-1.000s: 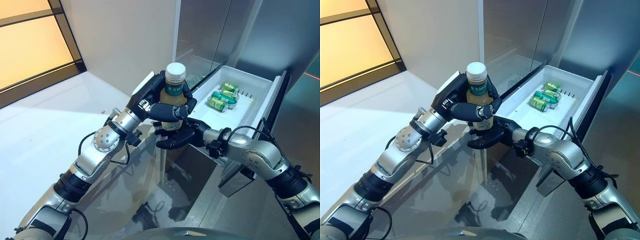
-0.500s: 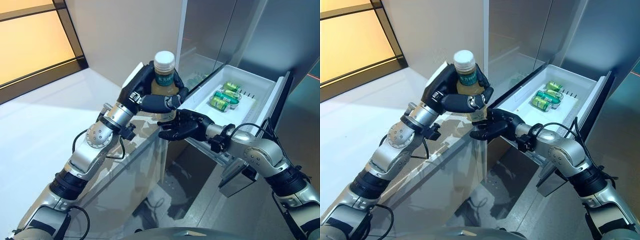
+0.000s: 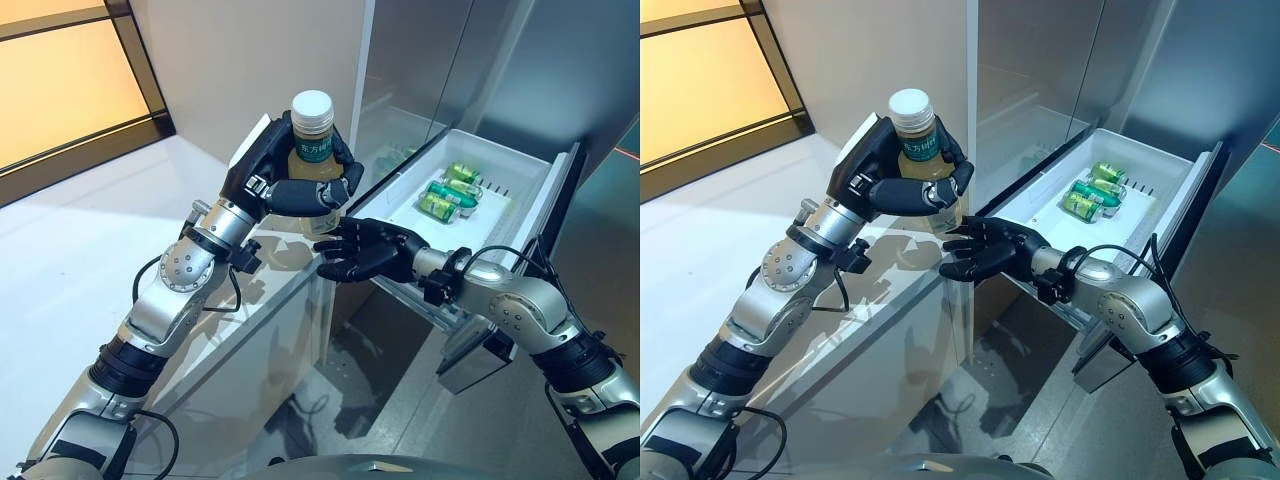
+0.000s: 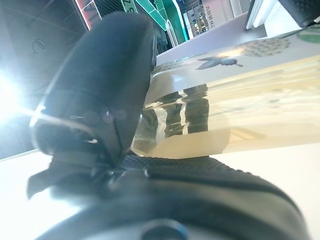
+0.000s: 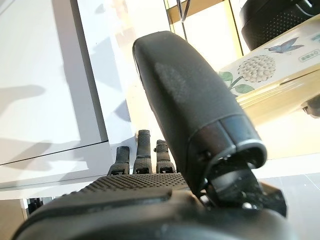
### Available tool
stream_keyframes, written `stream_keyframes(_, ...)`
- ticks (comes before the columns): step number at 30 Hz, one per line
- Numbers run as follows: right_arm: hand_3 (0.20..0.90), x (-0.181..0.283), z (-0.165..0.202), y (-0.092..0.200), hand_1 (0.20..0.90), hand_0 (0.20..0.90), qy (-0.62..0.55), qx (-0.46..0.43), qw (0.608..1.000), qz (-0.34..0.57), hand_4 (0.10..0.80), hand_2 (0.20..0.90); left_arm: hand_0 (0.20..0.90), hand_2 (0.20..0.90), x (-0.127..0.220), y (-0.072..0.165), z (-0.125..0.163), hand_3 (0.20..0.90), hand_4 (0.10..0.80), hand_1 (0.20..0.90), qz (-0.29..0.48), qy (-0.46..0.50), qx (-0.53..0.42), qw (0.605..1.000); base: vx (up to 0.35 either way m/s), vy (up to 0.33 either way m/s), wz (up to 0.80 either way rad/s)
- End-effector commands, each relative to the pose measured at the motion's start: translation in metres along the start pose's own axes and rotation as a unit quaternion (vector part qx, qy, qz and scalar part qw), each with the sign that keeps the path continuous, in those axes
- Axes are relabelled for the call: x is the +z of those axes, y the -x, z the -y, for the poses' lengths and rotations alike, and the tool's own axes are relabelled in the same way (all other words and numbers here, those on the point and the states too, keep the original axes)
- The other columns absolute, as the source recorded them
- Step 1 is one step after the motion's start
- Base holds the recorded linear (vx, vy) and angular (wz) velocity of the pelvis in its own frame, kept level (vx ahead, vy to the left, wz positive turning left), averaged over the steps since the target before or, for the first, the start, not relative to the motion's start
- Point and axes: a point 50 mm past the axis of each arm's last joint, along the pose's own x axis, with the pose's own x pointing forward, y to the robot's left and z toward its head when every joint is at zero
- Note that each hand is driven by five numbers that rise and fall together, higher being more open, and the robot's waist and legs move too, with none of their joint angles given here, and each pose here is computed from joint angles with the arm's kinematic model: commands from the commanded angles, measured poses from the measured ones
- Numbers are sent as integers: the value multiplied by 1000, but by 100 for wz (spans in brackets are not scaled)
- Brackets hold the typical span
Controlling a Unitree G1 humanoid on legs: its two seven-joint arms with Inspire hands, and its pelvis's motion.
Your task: Put drinks into fridge and close the fridge
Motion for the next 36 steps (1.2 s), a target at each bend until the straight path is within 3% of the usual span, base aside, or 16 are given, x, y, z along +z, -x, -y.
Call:
stream_keyframes(1, 900, 93, -17, 12, 900, 900, 35, 54, 966, 250, 800, 900, 300, 300, 39, -18, -9, 200, 100, 300, 131, 30, 9, 991, 0, 0, 0)
stream_keyframes(17, 900, 109, -32, 11, 900, 900, 59, 68, 950, 300, 800, 900, 300, 300, 25, -20, 12, 200, 100, 300, 99, 62, -24, 993, 0, 0, 0)
stream_keyframes(36, 900, 113, -38, 20, 900, 900, 27, 112, 941, 318, 800, 900, 300, 300, 15, -12, -10, 200, 100, 300, 65, -1, 29, 997, -17, -7, -3)
